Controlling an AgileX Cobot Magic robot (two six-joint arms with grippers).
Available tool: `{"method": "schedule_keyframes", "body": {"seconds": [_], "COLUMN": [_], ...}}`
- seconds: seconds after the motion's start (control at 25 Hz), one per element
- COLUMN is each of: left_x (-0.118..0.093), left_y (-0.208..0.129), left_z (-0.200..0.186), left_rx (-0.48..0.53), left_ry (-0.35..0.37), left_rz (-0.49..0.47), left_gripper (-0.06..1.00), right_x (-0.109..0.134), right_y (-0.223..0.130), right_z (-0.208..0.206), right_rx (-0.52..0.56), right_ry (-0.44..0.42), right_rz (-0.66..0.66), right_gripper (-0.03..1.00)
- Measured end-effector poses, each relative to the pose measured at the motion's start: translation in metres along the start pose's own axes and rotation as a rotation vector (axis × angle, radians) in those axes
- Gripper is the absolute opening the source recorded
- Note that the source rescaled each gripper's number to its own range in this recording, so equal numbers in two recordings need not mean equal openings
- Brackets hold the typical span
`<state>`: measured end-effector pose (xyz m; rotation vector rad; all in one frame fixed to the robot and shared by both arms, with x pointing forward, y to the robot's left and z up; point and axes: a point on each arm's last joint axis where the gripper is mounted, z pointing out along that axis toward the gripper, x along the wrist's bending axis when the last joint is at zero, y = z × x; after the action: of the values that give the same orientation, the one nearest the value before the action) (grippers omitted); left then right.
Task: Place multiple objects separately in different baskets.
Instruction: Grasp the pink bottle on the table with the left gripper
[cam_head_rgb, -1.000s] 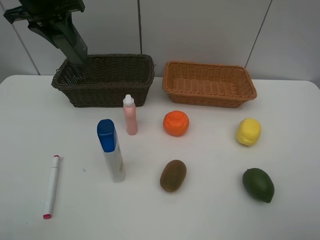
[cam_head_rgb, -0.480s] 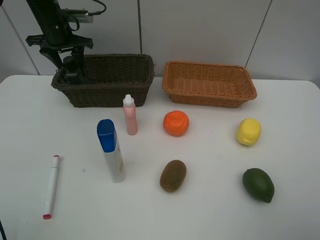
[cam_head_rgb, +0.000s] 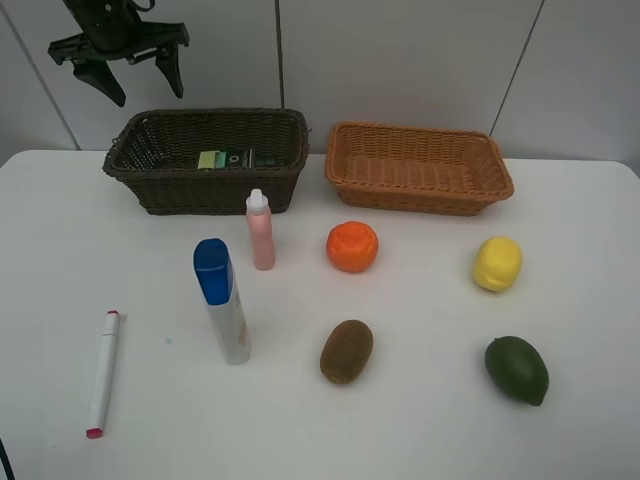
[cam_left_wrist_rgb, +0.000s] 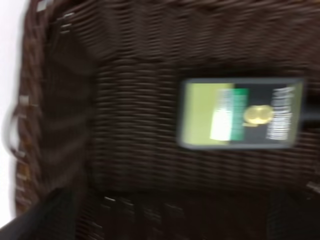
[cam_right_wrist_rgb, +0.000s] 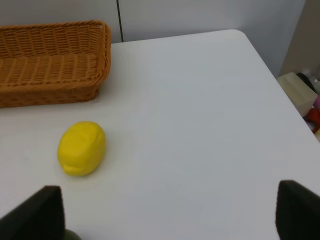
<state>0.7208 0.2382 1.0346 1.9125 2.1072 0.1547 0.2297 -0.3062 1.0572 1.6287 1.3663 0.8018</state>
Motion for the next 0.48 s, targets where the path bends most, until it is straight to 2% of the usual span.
{"method": "schedule_keyframes", "body": {"seconds": [0.08,0.2,0.24,0.36,0.48], "left_x": [-0.010,-0.032,-0.047,-0.084,-0.115], "left_y": [-0.009,-0.029,-0.038,-0.061,-0.079], "left_z": [-0.014,-0.024,-0.024,-0.019,-0.016], "left_rx": [0.012,0.052,0.072,0.116,0.122], "left_ry": [-0.072,-0.115,-0.125,-0.132,-0.085], "left_rz": [-0.003,0.041,0.072,0.145,0.186], "left_gripper": [1.00,1.00,1.00,1.00,1.00], "right_x": [0.000,0.000,0.000,0.000,0.000], "right_y": [0.000,0.000,0.000,0.000,0.000], "right_z": [0.000,0.000,0.000,0.000,0.000], "right_rx": [0.000,0.000,0.000,0.000,0.000], "right_ry": [0.000,0.000,0.000,0.000,0.000], "right_rz": [0.000,0.000,0.000,0.000,0.000], "right_gripper": [1.00,1.00,1.00,1.00,1.00]}}
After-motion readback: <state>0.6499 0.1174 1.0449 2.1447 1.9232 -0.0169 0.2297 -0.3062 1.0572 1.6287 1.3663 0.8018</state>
